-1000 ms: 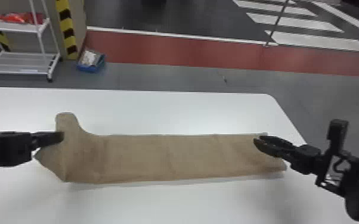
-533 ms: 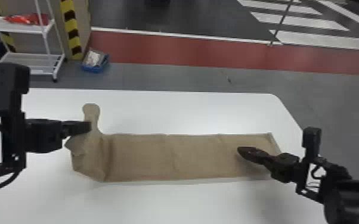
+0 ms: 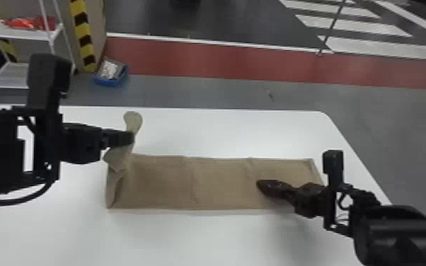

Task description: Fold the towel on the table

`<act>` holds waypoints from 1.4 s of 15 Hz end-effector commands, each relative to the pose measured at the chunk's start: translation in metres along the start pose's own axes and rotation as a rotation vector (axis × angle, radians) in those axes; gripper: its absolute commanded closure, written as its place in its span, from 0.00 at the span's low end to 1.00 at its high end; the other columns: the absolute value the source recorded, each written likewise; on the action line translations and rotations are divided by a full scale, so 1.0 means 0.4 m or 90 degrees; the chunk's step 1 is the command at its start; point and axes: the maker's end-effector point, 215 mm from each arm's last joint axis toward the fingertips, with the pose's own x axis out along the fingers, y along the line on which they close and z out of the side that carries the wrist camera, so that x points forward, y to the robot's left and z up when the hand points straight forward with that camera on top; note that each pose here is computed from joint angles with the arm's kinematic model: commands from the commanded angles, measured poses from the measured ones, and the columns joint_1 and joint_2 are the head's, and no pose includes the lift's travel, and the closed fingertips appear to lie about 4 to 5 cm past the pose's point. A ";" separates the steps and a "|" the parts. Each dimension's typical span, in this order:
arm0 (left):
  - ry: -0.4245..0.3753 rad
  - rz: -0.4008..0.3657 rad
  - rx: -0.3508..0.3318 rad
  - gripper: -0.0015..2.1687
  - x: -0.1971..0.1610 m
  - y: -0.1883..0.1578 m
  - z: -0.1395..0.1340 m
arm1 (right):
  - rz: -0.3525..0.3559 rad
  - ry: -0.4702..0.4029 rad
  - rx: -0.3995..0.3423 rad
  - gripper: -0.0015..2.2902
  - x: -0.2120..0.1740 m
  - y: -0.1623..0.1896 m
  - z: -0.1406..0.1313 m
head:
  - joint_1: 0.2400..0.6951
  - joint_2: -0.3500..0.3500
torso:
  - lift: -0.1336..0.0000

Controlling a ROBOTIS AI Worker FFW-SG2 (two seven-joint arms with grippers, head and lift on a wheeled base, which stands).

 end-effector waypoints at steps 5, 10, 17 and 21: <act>0.002 -0.010 -0.005 0.79 0.004 -0.009 -0.001 | 0.058 0.073 -0.023 0.70 0.179 0.225 -0.016 | 1.00 0.35 | 0.07; 0.009 -0.011 -0.012 0.79 -0.001 0.001 -0.025 | 0.094 0.087 -0.058 0.70 0.250 0.370 -0.017 | 1.00 0.48 | 0.07; 0.018 -0.024 -0.022 0.79 -0.005 -0.009 -0.056 | 0.048 0.016 -0.016 0.69 0.136 0.266 0.060 | 1.00 0.47 | 0.07; 0.019 -0.027 -0.024 0.79 -0.005 -0.010 -0.060 | 0.042 0.016 -0.016 0.69 0.129 0.259 0.061 | 1.00 0.43 | 0.07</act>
